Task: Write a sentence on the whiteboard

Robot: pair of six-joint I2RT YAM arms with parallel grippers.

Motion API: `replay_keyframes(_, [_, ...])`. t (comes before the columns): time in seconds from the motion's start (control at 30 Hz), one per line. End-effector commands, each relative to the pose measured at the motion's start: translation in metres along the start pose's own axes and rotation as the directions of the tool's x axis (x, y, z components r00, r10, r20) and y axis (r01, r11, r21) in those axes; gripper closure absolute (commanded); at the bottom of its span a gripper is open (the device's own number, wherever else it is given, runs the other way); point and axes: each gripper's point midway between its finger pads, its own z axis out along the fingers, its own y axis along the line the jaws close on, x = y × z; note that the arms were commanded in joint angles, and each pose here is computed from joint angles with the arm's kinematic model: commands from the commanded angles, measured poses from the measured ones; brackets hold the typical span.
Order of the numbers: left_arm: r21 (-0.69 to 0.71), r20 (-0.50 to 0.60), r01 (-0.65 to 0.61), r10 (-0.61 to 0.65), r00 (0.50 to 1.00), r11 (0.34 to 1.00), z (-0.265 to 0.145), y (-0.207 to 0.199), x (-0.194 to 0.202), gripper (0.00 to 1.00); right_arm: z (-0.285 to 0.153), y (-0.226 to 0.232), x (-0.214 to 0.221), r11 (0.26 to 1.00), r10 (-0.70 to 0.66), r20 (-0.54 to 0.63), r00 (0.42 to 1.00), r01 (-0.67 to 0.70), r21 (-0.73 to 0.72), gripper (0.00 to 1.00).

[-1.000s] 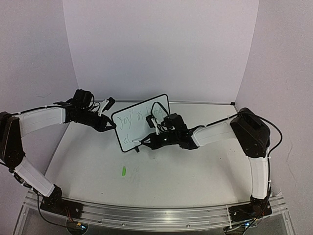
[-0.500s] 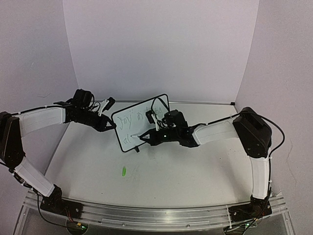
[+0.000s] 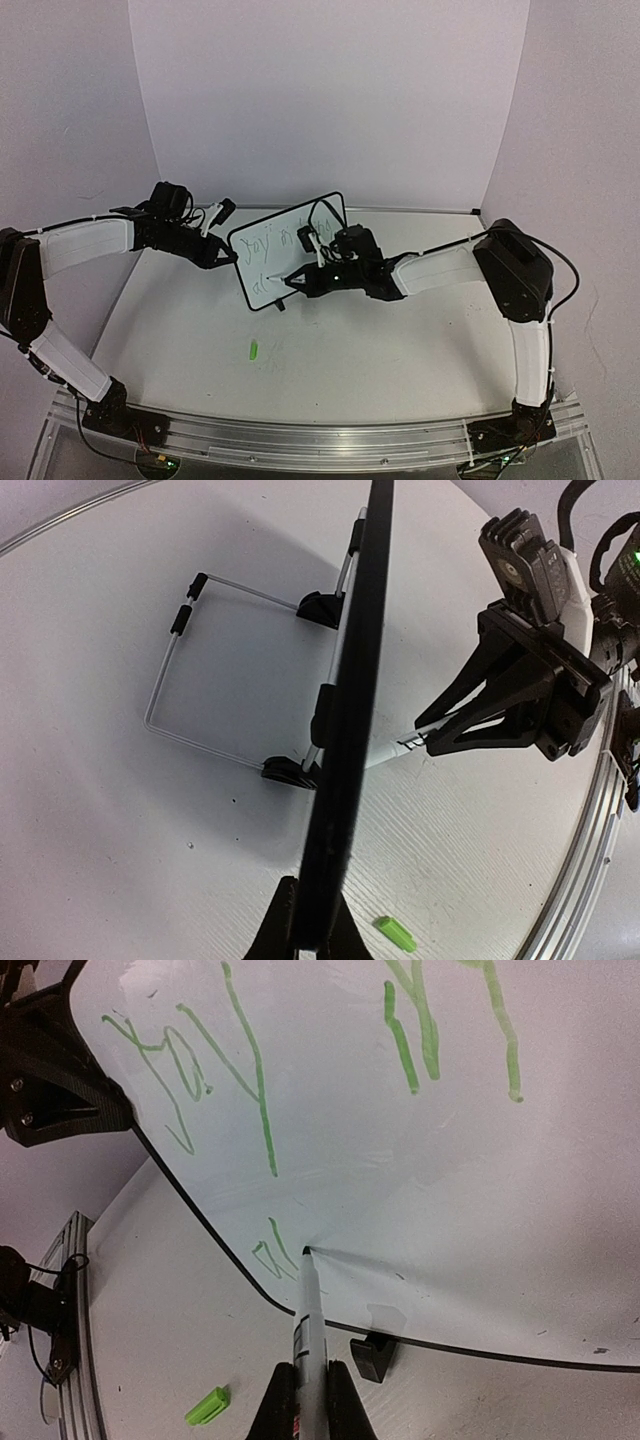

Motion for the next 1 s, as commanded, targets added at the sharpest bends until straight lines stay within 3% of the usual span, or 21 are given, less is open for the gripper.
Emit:
replay_keyframes(0.0, [-0.025, 0.022, -0.025, 0.026, 0.999, 0.999, -0.002, 0.004, -0.014, 1.0, 0.004, -0.009, 0.0, 1.0, 0.014, 0.009, 1.0, -0.014, 0.018, 1.0])
replay_keyframes(0.97, [-0.023, 0.026, -0.026, 0.026, 0.999, 0.999, -0.004, 0.003, -0.015, 1.0, 0.0, -0.008, 0.015, 1.0, 0.029, -0.025, 0.999, -0.029, 0.0, 1.0])
